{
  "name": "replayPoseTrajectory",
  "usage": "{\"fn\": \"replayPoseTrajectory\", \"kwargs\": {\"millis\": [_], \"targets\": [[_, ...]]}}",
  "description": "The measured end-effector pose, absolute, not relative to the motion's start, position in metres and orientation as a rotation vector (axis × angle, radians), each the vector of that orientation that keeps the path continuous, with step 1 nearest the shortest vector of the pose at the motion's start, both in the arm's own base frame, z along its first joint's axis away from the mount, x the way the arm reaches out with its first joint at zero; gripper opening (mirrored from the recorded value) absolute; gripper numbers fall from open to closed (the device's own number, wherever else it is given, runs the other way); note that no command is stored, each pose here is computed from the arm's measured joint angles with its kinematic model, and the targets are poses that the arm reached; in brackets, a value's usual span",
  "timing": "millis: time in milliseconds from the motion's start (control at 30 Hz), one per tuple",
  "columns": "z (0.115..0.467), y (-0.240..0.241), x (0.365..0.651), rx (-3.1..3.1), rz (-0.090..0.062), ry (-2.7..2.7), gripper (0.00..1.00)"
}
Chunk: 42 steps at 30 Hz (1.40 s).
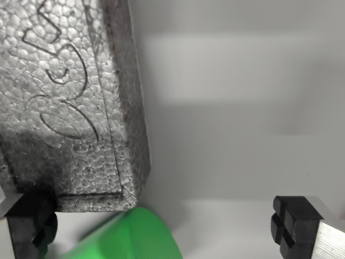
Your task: Pick an object from the bin
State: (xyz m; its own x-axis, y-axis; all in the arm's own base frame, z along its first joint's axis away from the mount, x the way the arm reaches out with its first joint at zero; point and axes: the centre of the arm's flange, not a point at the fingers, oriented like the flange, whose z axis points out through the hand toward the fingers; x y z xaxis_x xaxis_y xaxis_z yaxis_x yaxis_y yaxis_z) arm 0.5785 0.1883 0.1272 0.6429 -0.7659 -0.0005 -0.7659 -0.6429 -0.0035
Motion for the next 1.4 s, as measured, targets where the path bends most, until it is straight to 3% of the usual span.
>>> {"fn": "replayPoseTrajectory", "kwargs": {"millis": [200, 467, 500, 1367, 1400], "targets": [[0.1252, 0.1900, 0.5819, -2.836, -0.017, 1.320, 1.00], [0.1252, 0.1900, 0.5819, -2.836, -0.017, 1.320, 1.00], [0.1252, 0.1900, 0.5819, -2.836, -0.017, 1.320, 0.00], [0.1252, 0.1900, 0.5819, -2.836, -0.017, 1.320, 0.00], [0.1275, 0.1897, 0.5831, -2.833, -0.023, 1.320, 0.00]]}}
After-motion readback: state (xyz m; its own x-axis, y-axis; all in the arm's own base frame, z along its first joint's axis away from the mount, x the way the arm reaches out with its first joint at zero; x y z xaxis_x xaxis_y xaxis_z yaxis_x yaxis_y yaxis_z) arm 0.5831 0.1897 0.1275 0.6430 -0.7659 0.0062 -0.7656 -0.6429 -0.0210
